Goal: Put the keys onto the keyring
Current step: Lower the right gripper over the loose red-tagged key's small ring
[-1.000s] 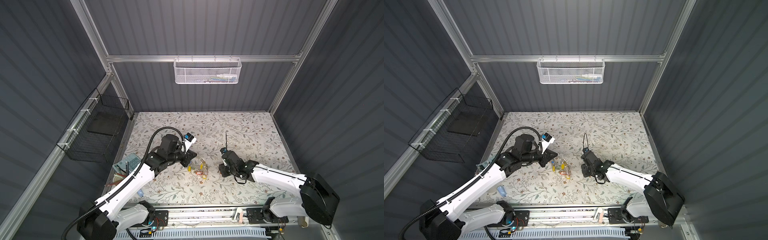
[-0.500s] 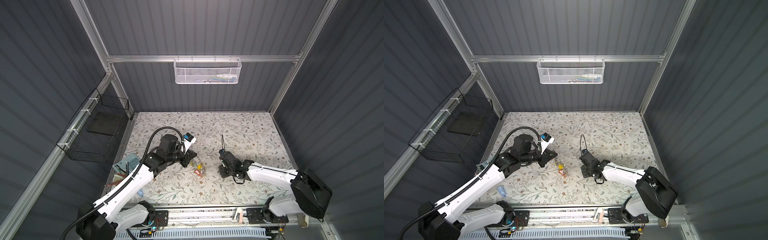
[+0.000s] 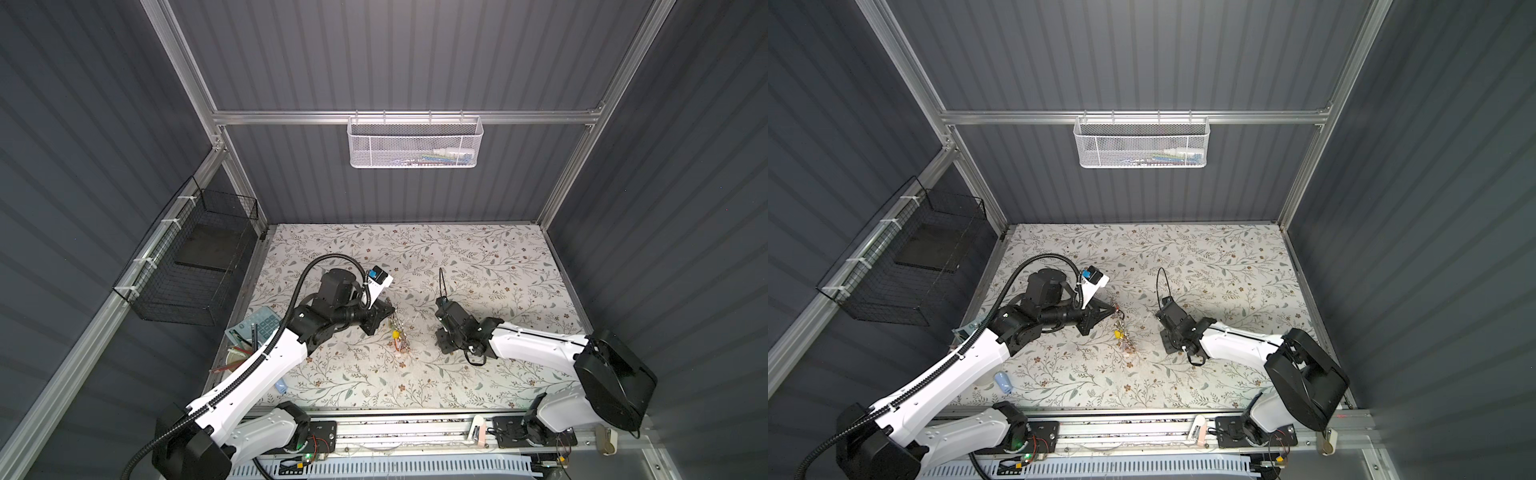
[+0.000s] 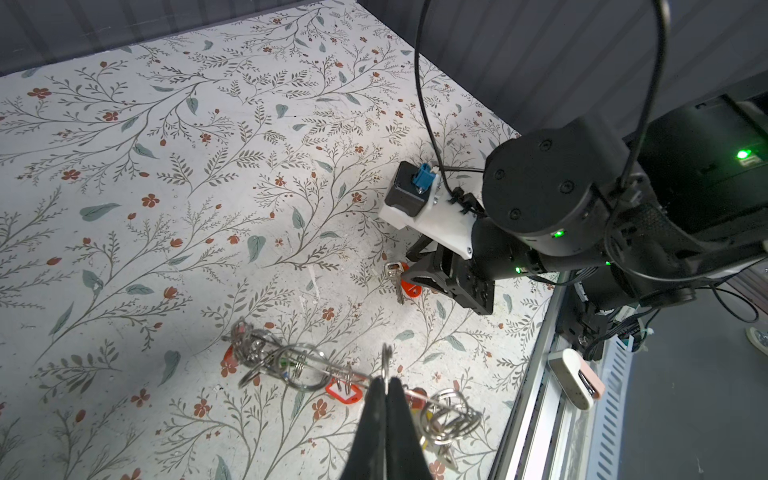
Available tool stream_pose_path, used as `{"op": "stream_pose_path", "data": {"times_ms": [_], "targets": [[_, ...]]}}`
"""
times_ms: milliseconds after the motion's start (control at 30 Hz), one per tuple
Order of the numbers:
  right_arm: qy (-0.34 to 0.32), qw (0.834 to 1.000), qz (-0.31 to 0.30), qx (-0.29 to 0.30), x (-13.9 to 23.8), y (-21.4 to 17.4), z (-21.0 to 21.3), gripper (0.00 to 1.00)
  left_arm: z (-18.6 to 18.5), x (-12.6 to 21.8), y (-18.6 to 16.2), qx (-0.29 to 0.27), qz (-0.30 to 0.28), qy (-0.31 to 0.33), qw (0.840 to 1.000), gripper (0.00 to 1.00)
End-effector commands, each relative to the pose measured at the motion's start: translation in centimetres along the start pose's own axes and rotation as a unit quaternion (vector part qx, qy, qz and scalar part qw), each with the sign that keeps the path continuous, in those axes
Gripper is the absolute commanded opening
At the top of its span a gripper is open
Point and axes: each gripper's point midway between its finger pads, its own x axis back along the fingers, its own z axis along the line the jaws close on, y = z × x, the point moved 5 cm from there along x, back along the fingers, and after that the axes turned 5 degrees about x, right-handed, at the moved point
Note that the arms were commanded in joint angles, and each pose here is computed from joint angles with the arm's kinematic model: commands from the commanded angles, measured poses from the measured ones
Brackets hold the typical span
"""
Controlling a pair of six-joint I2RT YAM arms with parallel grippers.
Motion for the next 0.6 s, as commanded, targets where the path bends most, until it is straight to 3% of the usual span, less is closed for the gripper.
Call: {"op": "stream_pose_path", "data": {"times_ms": [0,367,567], "targets": [[0.001,1.000,-0.002,0.008,0.11,0.53,0.28,0.34,-0.58,0.07,0.58,-0.019,-0.015,-0.017,1.000,0.00],[-0.014,1.000,0.008,0.010,-0.75,-0.03,0.08,0.33,-0.62,0.04,0.58,-0.019,-0.014,-0.020,1.000,0.00],[-0.024,1.000,0.005,0.014,-0.68,0.01,-0.13,0.27,-0.63,-0.03,0.59,-0.019,-0.013,-0.021,1.000,0.00]]}}
